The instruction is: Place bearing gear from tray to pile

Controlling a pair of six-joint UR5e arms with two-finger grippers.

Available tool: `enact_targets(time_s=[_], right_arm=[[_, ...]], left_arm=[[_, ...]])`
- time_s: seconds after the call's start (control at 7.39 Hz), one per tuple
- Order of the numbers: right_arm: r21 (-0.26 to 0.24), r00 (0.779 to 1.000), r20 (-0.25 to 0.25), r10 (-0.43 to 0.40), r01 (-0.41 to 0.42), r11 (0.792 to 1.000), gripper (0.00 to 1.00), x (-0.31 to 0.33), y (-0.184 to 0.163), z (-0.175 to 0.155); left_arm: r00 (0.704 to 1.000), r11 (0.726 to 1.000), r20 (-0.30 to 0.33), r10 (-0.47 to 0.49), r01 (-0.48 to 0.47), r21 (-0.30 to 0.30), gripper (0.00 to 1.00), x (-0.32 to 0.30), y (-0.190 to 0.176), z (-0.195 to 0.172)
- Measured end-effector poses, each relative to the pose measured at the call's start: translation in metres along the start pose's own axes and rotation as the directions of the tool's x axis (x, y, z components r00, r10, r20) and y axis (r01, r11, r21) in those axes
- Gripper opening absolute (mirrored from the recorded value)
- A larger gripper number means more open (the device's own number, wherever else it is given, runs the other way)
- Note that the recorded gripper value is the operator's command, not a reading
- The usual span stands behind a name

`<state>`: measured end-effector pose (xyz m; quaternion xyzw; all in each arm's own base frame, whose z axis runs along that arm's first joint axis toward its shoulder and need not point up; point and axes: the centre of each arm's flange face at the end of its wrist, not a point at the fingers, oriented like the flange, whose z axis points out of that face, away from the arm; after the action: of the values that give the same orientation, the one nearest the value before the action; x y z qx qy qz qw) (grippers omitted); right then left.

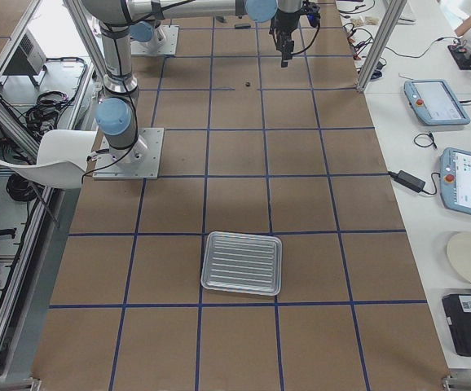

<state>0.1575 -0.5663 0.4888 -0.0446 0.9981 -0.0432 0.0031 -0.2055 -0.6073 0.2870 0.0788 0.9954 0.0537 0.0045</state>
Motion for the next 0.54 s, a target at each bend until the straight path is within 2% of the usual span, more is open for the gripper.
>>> enact_targets(time_s=[0.14, 0.54], right_arm=[[0.031, 1.0, 0.005, 0.002, -0.002, 1.0, 1.0, 0.0, 0.004, 0.005], [0.048, 1.0, 0.012, 0.019, -0.02, 0.999, 1.0, -0.002, 0.015, 0.009]], left_arm=[[1.0, 1.0, -0.003, 0.023, -0.023, 0.007, 1.0, 0.035, 0.004, 0.015], [0.997, 0.997, -0.034, 0.069, -0.068, 0.044, 1.0, 0.098, 0.026, 0.066]])
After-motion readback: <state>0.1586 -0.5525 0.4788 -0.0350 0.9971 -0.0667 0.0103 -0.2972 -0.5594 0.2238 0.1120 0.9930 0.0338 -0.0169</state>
